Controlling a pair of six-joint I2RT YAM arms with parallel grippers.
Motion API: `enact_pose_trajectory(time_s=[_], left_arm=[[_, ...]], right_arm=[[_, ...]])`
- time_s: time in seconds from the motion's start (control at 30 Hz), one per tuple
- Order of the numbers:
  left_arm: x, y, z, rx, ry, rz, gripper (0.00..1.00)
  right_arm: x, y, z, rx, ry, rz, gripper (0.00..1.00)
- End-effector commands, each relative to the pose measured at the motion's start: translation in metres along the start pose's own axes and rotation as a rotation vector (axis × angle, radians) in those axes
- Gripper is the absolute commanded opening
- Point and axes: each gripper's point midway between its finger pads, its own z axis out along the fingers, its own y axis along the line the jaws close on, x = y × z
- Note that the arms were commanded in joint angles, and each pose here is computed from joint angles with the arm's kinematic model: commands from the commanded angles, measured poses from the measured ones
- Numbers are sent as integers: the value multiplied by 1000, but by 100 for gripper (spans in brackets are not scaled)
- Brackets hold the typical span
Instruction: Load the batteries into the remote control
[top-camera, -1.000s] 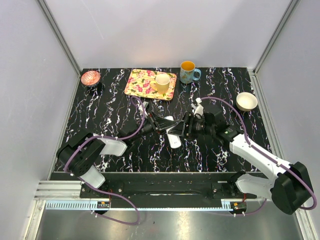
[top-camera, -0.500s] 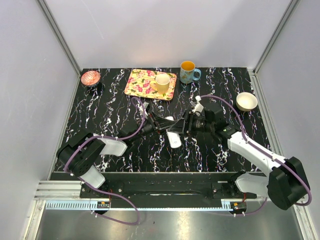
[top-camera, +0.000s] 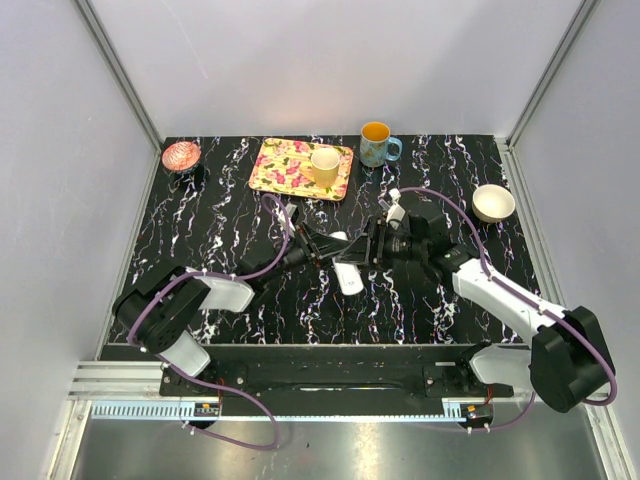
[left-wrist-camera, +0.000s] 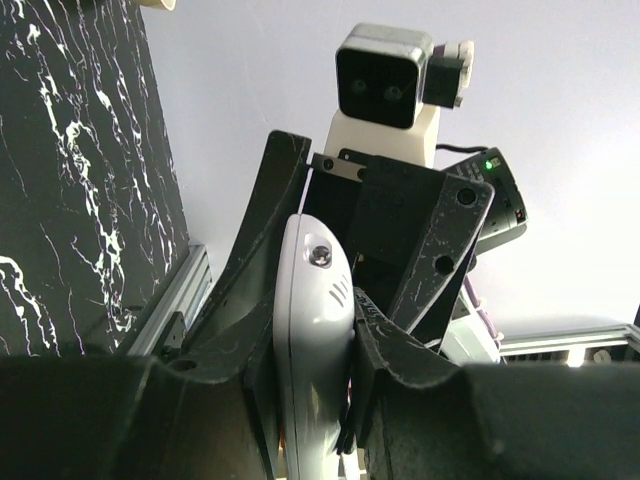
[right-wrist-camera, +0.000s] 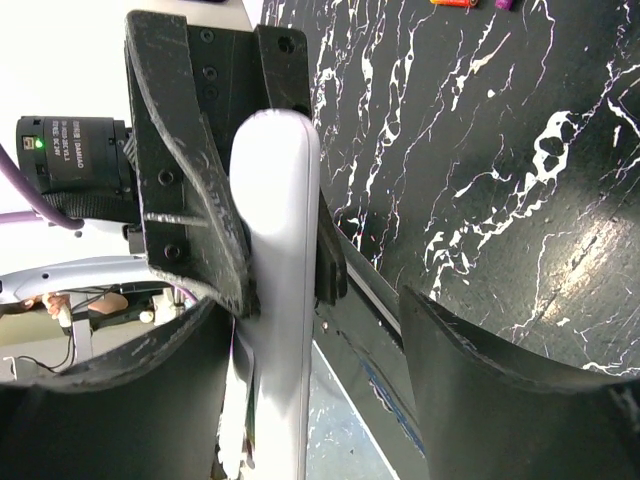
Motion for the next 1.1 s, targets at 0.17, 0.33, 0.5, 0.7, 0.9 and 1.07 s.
enact_pose_trajectory(time_s=[0.17,0.33,0.5,0.7,0.9,1.07], left_arm=[[12,-27,2,92,46,72,0],[10,-19,4,60,38,77,0],[8,-10,6,27,31,77,0],[5,-7,5,18,26,67,0],[2,-16,-4,32,34,63,0],[0,-22,-10,35,43,73,0]], right_arm=[[-22,24,-3,-44,-42,-47,75],[-21,29,-5,-56,-25,-53,77],[-19,35,-9,-63,-8,-69,82],[-15,42,-21,-49,8,-156,83],[-4,24,-44,58,-15,-332,86],[5,27,-52,8,-56,-370,89]])
